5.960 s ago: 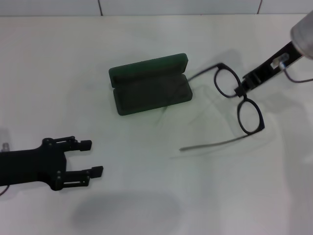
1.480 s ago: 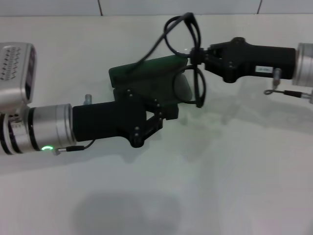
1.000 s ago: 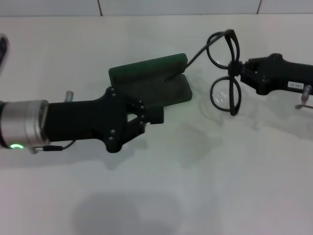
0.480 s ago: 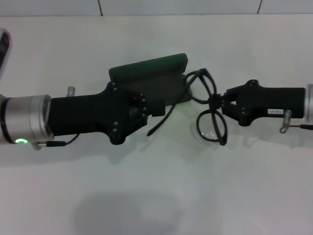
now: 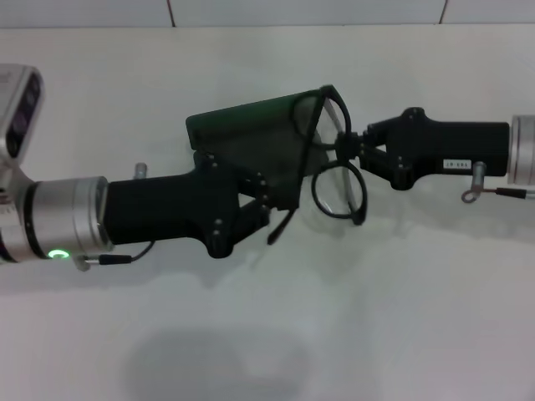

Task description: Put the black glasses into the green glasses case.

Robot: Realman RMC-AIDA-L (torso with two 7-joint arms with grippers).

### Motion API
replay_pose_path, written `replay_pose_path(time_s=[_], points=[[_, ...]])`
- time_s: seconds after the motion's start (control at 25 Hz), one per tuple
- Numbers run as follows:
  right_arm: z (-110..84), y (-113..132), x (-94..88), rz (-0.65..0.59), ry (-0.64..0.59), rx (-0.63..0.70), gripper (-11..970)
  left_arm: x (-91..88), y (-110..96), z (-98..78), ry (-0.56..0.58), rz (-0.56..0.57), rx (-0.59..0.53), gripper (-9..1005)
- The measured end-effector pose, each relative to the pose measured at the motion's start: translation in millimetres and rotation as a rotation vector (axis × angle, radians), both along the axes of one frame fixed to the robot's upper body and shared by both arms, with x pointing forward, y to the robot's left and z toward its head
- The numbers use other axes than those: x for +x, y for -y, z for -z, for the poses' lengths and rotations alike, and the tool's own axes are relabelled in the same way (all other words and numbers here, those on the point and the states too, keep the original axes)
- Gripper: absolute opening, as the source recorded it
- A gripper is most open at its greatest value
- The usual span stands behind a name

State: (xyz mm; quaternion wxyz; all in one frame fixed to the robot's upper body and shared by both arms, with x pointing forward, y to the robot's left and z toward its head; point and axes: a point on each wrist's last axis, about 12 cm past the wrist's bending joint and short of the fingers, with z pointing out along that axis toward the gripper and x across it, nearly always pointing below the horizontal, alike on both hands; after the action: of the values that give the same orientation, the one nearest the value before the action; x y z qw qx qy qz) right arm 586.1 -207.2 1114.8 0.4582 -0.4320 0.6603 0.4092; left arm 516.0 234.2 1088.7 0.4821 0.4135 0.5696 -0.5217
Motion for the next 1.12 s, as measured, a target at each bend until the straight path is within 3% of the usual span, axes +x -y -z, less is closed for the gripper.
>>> replay_pose_path(time_s=[0.36, 1.12], points=[[-11.1, -11.1, 0.6, -0.063, 0.021, 0.033, 104, 2.1, 14.7, 6.0, -0.026, -0.007, 0.003, 1], [-19.6, -22.1, -6.3, -0.156, 0.013, 0.092, 113, 5.4, 17.5, 5.8, -0.019, -0.02, 0.006, 2]])
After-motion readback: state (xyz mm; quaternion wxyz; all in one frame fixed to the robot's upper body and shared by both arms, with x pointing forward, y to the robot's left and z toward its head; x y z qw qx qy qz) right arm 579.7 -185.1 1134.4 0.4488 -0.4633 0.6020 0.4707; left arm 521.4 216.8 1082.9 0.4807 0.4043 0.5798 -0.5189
